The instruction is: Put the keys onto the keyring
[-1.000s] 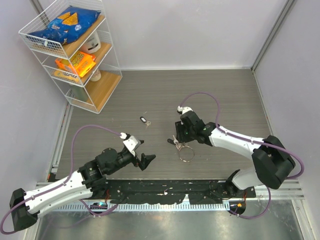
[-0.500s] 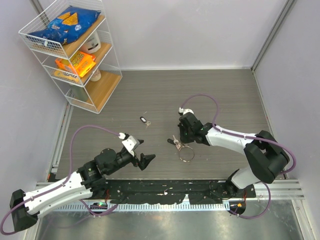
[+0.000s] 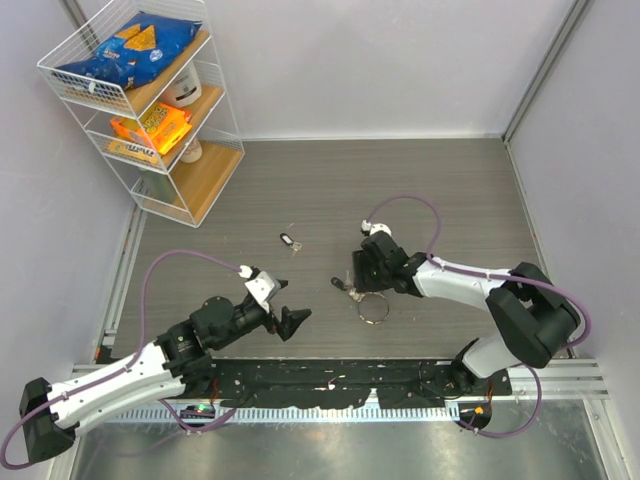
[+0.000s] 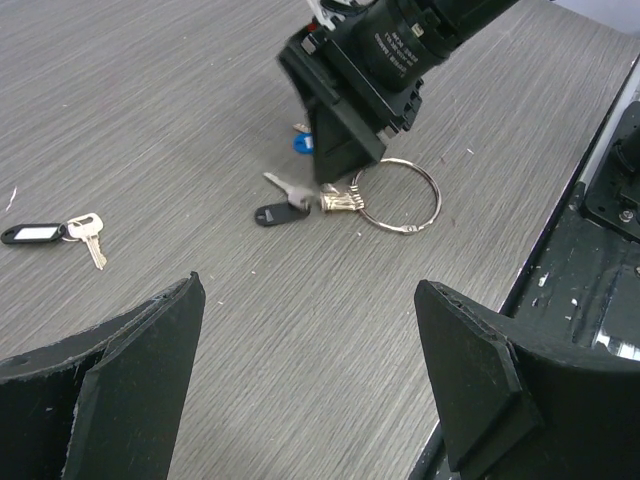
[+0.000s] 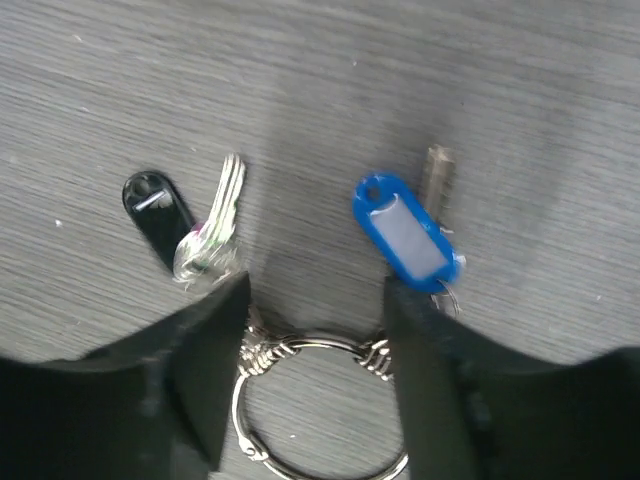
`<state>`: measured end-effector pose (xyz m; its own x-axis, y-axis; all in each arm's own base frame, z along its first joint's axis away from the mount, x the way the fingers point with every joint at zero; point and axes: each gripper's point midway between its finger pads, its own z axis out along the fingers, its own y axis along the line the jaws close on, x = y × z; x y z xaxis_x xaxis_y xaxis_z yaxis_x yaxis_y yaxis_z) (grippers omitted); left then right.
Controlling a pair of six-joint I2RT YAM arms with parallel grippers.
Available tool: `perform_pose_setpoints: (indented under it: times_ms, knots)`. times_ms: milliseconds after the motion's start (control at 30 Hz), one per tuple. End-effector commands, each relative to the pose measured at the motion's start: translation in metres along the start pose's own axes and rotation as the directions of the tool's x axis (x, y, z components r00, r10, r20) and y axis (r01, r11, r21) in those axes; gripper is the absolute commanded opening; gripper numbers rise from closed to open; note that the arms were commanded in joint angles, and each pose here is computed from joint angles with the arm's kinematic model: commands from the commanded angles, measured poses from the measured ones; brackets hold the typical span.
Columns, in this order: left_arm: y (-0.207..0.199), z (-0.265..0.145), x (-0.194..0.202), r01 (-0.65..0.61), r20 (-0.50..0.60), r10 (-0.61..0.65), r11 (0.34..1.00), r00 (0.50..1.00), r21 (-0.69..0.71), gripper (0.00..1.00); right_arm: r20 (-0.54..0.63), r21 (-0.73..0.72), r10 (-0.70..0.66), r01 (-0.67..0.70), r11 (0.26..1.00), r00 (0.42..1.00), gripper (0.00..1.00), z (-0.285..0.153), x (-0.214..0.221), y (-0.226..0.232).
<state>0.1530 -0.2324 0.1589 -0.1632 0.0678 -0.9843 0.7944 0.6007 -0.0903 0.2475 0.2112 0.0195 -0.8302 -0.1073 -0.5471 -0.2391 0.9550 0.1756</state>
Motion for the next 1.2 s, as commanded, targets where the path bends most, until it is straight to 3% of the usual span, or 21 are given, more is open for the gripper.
perform_pose_setpoints:
  times_ms: [0, 33, 100, 533, 733, 933, 1100, 1167]
  knots:
    - [-0.001, 0.002, -0.012, 0.013, 0.041, -0.013, 1.000, 0.999, 0.005, 0.92, 0.015, -0.023, 0.020, -0.019, 1.000, 1.000, 0.77, -0.001, 0.006, 0.001]
    - [-0.001, 0.002, -0.012, 0.013, 0.039, -0.013, 1.000, 0.999, 0.005, 0.92, 0.019, -0.031, 0.024, -0.023, 0.999, 1.000, 0.90, -0.004, 0.009, 0.000]
    - [-0.001, 0.002, -0.011, 0.013, 0.037, -0.013, 1.000, 0.999, 0.006, 0.92, 0.047, -0.058, 0.035, -0.032, 0.998, 0.998, 0.97, -0.009, 0.008, 0.001]
    - [-0.004, 0.004, -0.010, 0.011, 0.027, -0.012, 1.000, 1.000, 0.016, 0.92, 0.186, -0.087, 0.027, -0.011, 0.996, 0.982, 0.95, -0.060, -0.029, 0.014]
    - [-0.004, 0.004, -0.010, 0.012, 0.027, -0.012, 1.000, 1.000, 0.017, 0.92, 0.176, -0.118, -0.030, 0.051, 0.992, 0.984, 1.00, -0.069, -0.038, 0.033]
    - [-0.004, 0.002, -0.012, 0.015, 0.036, -0.016, 1.000, 0.999, 0.020, 0.92, 0.146, -0.098, -0.086, 0.101, 0.990, 0.985, 0.79, -0.057, -0.041, 0.036]
    - [-0.005, 0.003, -0.012, 0.017, 0.037, -0.018, 1.000, 0.999, 0.022, 0.92, 0.090, -0.078, -0.121, 0.128, 0.989, 0.989, 0.46, -0.037, -0.034, 0.037]
    - [-0.004, 0.002, -0.012, 0.015, 0.039, -0.016, 1.000, 0.999, 0.022, 0.92, 0.077, -0.090, -0.126, 0.133, 0.987, 0.989, 0.39, -0.033, -0.031, 0.040]
